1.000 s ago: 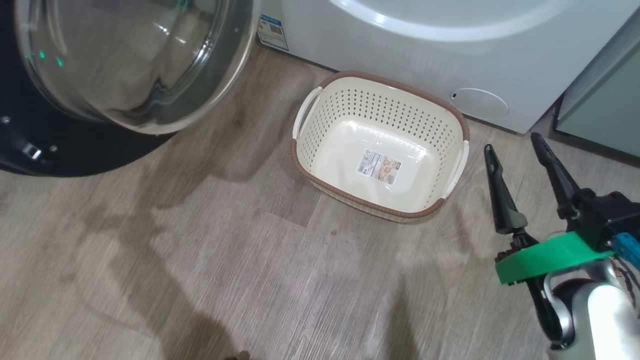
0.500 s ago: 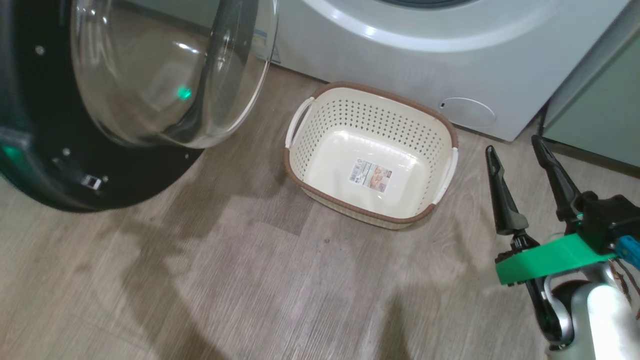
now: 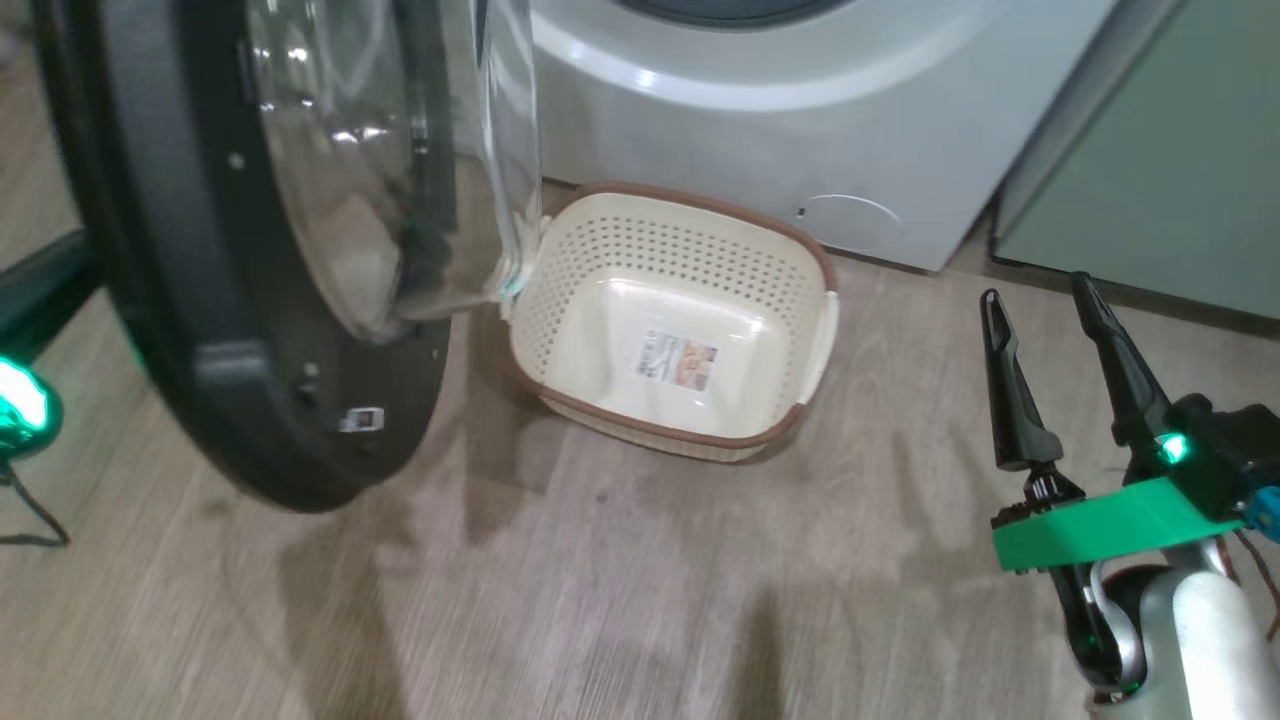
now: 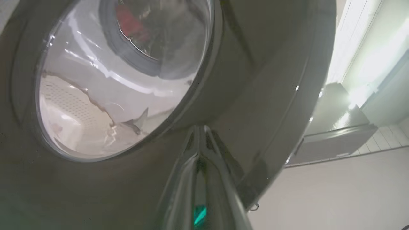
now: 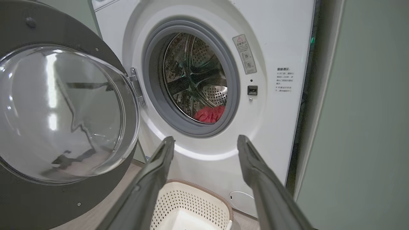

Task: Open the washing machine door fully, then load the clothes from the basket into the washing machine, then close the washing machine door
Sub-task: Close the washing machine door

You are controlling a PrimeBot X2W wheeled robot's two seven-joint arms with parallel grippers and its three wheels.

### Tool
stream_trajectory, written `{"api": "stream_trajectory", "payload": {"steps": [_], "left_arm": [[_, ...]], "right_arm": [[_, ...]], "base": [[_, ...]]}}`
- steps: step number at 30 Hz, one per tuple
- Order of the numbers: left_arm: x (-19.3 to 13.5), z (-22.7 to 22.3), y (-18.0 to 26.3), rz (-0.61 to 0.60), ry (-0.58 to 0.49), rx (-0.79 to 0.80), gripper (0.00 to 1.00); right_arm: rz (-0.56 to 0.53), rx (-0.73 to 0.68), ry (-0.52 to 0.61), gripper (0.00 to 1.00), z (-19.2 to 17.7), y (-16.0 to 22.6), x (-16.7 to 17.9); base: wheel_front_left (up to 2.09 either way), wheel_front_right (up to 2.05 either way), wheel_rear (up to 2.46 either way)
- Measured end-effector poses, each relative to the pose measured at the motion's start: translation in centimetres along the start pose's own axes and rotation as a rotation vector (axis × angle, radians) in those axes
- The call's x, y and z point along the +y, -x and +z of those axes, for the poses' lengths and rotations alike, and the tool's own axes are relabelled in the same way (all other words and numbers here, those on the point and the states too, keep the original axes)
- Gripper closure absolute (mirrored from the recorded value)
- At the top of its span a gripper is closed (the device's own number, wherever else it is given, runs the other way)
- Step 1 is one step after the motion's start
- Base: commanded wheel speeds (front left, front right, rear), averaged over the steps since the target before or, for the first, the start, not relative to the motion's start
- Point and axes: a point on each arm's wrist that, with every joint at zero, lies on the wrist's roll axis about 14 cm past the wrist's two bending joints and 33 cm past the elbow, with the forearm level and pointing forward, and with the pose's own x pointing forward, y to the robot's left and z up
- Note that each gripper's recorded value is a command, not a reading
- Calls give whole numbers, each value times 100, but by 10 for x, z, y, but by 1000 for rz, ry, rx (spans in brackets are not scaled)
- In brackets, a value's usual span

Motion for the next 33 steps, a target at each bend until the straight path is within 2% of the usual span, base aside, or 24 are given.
{"api": "stream_trajectory", "payload": {"steps": [17, 25, 33], "left_arm": [[-42, -101, -85, -185, -10, 406, 100], [-41, -129, -132, -206, 25, 525, 100], [-42, -140, -178, -227, 41, 576, 100]], "right_arm": [[-228, -61, 14, 0, 22, 56, -67], [-361, -58, 22, 0, 23, 91, -101], [-453, -39, 32, 0, 18, 114, -124]], "base": [[0, 0, 0], [0, 0, 0], [0, 0, 0]]}}
